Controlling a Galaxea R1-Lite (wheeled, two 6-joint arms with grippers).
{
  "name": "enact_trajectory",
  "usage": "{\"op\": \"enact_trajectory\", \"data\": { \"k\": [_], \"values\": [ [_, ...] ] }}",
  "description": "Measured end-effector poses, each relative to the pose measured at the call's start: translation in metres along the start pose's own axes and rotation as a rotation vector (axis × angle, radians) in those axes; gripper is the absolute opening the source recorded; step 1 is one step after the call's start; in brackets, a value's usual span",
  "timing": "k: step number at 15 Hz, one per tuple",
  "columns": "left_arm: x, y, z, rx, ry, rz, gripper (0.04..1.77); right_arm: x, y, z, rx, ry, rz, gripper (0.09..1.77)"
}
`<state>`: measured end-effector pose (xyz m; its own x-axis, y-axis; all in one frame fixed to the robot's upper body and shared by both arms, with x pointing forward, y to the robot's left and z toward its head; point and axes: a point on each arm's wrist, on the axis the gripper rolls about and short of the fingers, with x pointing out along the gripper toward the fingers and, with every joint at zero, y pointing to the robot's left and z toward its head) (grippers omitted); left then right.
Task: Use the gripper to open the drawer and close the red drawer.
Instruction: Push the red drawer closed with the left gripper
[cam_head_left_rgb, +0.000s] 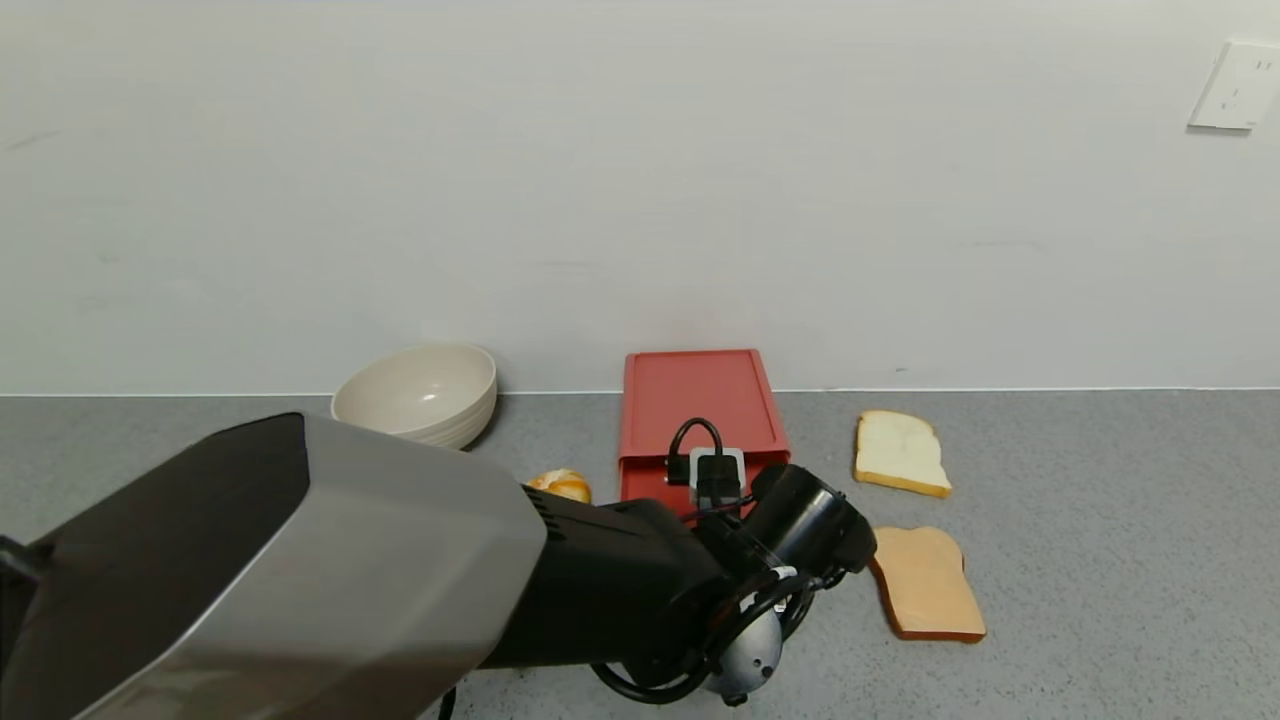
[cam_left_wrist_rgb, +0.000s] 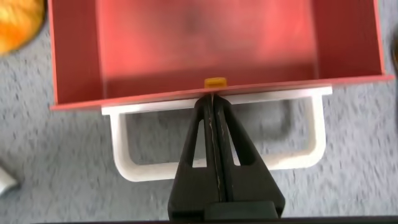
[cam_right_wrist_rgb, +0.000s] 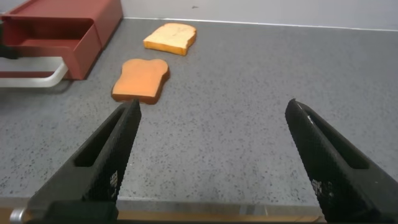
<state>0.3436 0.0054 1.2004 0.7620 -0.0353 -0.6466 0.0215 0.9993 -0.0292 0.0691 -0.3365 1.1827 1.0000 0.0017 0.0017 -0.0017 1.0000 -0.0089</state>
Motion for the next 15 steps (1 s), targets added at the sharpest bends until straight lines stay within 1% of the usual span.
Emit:
{"op": "enact_trajectory", "data": {
  "k": [5,7,11,15],
  "values": [
    [0.006,0.0,0.0,0.017,-0.009,0.003,0.11,0.0,0.0,0.0,0.0,0.0,0.0,1.71],
    [0.009,0.0,0.004,0.017,-0.03,-0.009,0.11,0.0,0.0,0.0,0.0,0.0,0.0,1.71],
    [0.016,0.002,0.009,0.031,-0.051,-0.011,0.11,0.0,0.0,0.0,0.0,0.0,0.0,1.71],
    [0.026,0.005,0.016,0.036,-0.086,-0.014,0.11,0.0,0.0,0.0,0.0,0.0,0.0,1.71]
  ]
}}
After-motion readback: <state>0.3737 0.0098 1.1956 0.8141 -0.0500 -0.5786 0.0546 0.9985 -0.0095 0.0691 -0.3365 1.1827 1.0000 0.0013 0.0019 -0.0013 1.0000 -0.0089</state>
